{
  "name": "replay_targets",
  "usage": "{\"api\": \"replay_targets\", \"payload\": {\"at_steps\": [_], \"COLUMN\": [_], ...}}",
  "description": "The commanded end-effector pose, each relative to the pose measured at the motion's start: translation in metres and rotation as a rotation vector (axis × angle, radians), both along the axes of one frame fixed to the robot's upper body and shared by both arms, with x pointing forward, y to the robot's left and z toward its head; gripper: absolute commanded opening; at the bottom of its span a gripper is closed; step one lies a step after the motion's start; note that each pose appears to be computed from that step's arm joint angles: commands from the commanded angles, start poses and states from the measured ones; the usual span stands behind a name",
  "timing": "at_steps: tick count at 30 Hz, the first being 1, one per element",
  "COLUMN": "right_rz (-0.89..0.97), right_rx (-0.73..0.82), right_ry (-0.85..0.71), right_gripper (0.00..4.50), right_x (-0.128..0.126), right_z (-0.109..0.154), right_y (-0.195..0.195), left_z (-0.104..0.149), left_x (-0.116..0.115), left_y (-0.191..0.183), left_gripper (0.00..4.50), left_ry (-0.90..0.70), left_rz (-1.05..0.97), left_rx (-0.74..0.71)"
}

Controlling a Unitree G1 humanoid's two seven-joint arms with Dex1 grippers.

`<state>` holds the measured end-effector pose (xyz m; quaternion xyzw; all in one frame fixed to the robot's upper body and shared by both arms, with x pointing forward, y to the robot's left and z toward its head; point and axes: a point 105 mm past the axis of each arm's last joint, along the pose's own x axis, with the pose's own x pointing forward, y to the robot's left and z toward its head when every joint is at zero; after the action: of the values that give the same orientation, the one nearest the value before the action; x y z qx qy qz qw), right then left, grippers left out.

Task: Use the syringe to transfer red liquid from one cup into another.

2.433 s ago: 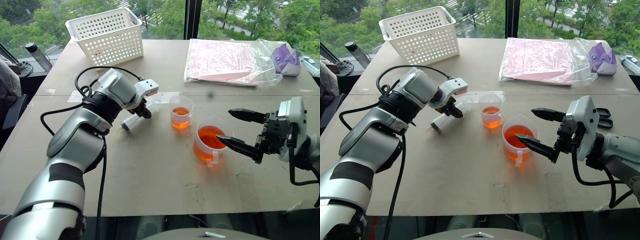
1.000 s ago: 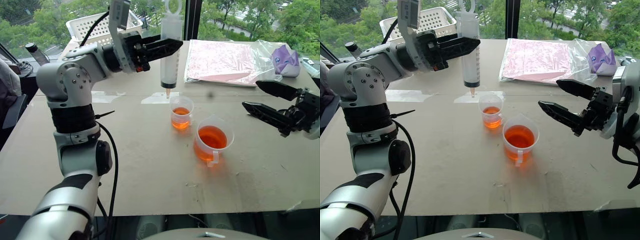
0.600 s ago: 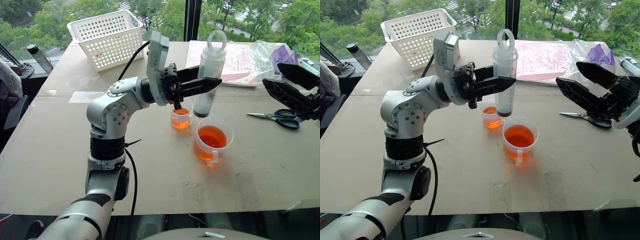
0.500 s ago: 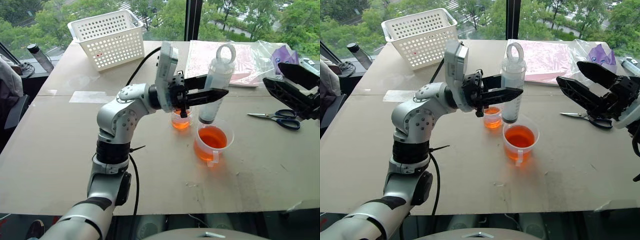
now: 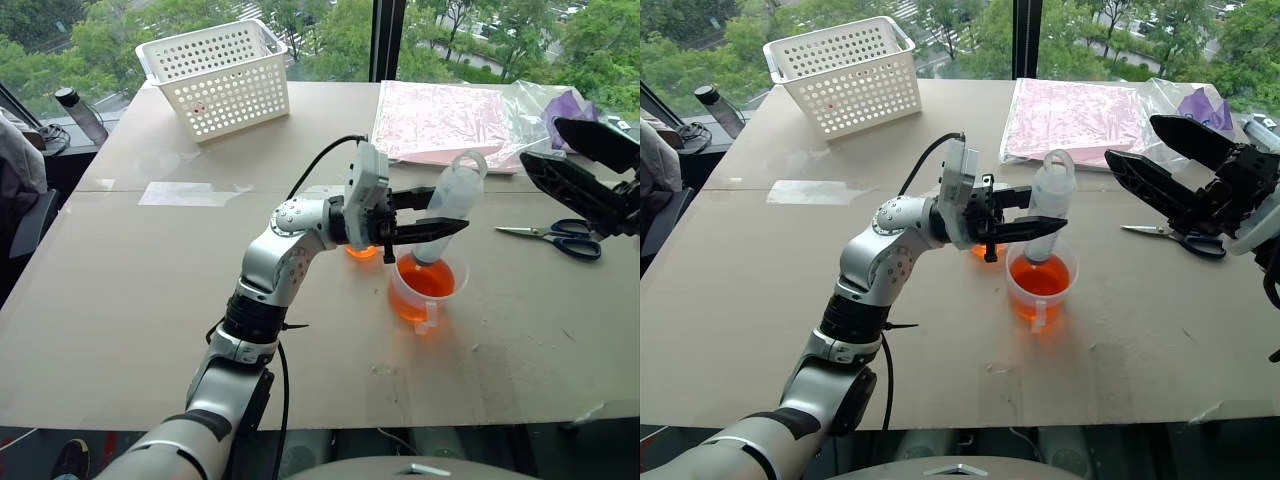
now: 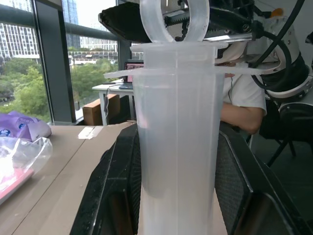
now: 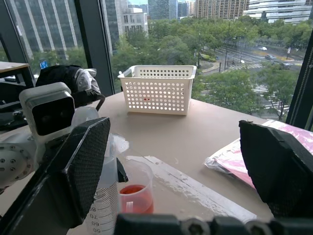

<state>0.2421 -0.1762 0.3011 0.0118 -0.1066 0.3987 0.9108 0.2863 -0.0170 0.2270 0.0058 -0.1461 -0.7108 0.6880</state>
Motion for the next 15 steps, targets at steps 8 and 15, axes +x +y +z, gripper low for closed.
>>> {"api": "replay_targets", "payload": {"at_steps": [8,15], "right_rz": [0.036,-0.014], "right_rx": [-0.116,-0.097], "right_ry": [0.039,0.082], "right_gripper": [4.50,3.96], "right_x": [-0.010,-0.006], "right_z": [-0.009,-0.017], "right_y": [0.038,0.040], "left_z": [0.000,-0.001], "left_x": [0.006,0.004], "left_y": [-0.009,-0.011], "left_gripper": [1.42,1.42], "left_ry": [-0.060,-0.052], "left_rz": [0.060,0.066], "left_rx": [-0.013,-0.022]}}
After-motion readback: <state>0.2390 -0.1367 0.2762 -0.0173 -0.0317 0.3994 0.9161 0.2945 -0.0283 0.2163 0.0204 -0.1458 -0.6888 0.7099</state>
